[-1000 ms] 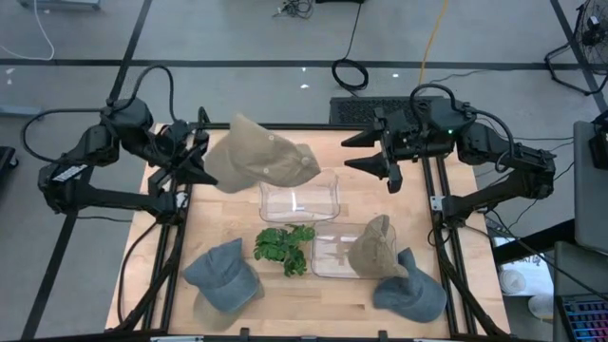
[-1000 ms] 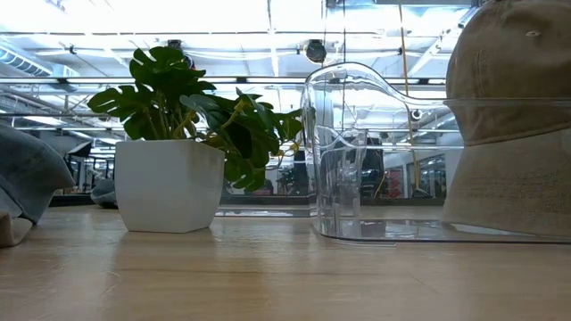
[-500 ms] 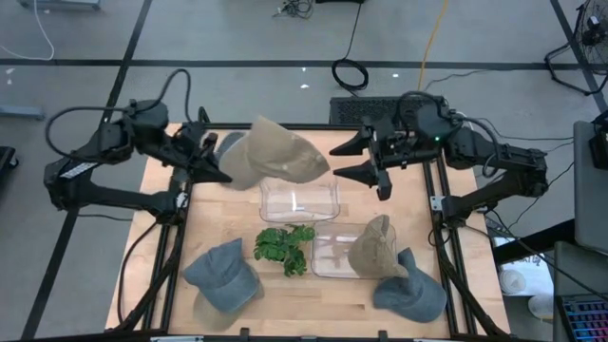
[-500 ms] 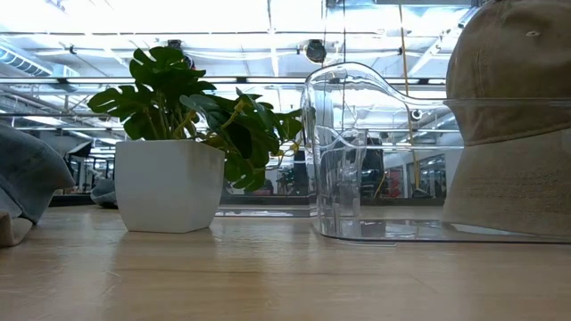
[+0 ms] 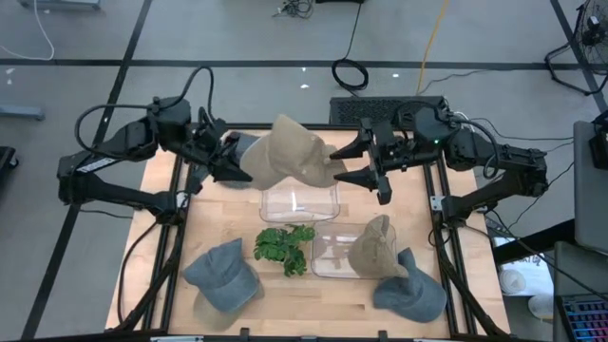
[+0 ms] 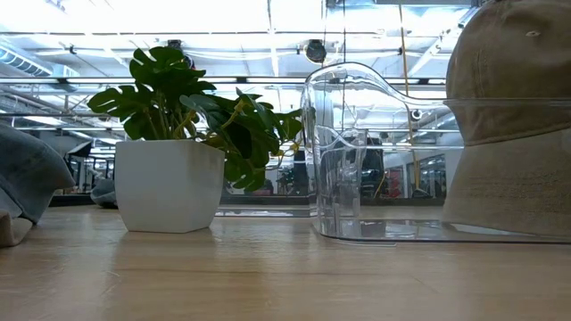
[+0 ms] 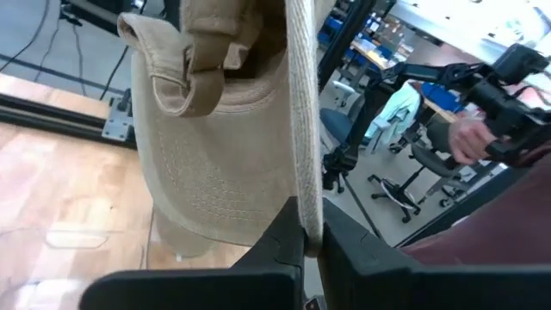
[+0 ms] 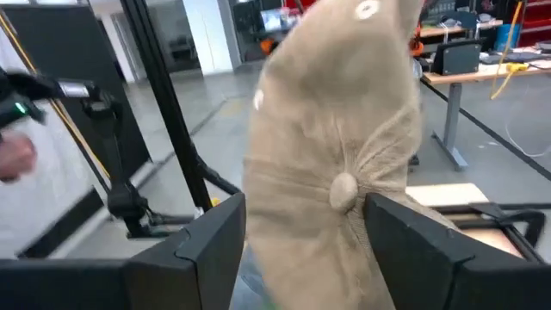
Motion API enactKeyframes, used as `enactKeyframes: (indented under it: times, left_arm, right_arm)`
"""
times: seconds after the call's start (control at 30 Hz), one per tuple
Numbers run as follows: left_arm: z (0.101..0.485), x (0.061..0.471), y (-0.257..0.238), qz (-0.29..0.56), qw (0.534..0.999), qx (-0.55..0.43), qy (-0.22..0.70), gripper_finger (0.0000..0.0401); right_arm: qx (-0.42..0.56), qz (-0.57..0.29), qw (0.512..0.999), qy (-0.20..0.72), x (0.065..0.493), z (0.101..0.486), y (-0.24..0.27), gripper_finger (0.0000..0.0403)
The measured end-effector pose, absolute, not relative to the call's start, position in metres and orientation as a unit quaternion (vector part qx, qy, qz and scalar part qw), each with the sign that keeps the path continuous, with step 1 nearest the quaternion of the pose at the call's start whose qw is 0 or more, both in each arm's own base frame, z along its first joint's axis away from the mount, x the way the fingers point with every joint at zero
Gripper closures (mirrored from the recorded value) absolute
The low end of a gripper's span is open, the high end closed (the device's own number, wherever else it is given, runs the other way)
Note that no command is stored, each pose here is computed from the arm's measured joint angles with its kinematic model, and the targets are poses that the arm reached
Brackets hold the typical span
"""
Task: Pick & Place hat
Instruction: Put the top brown cap into the bottom transparent bin
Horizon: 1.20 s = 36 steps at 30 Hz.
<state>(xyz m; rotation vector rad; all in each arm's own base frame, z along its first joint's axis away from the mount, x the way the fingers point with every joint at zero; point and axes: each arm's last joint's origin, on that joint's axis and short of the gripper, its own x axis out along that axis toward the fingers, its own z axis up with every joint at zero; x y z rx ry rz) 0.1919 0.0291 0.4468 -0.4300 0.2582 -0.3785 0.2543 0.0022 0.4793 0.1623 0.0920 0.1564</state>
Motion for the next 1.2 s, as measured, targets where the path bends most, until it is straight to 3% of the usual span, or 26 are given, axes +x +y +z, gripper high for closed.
enactKeyframes:
  times: [0.2, 0.47, 0.67, 0.87, 1.1, 1.2]
  left_arm:
    - [0.447, 0.192, 0.023, -0.193, 0.949, -0.215, 0.131, 0.0391]
    - [0.445, 0.196, 0.024, -0.172, 0.952, -0.216, 0.133, 0.0391]
    - [0.443, 0.200, 0.025, -0.163, 0.952, -0.218, 0.138, 0.0391]
    - [0.443, 0.199, 0.025, -0.150, 0.955, -0.217, 0.134, 0.0391]
    - [0.442, 0.197, 0.025, -0.147, 0.952, -0.228, 0.144, 0.0390]
    - [0.441, 0.197, 0.025, -0.144, 0.948, -0.240, 0.149, 0.0368]
  right_arm:
    - [0.069, 0.010, 0.997, 0.045, 0.243, 0.482, -0.002, 0.0165]
    - [0.077, 0.048, 0.994, 0.055, 0.250, 0.479, 0.000, 0.0129]
    - [0.074, 0.061, 0.995, 0.024, 0.258, 0.482, 0.001, 0.0137]
    - [0.082, 0.064, 0.994, 0.029, 0.260, 0.481, 0.001, 0.0209]
    - [0.077, 0.092, 0.992, 0.029, 0.259, 0.481, 0.003, 0.0375]
    - [0.072, 0.101, 0.992, 0.028, 0.259, 0.481, 0.005, 0.0389]
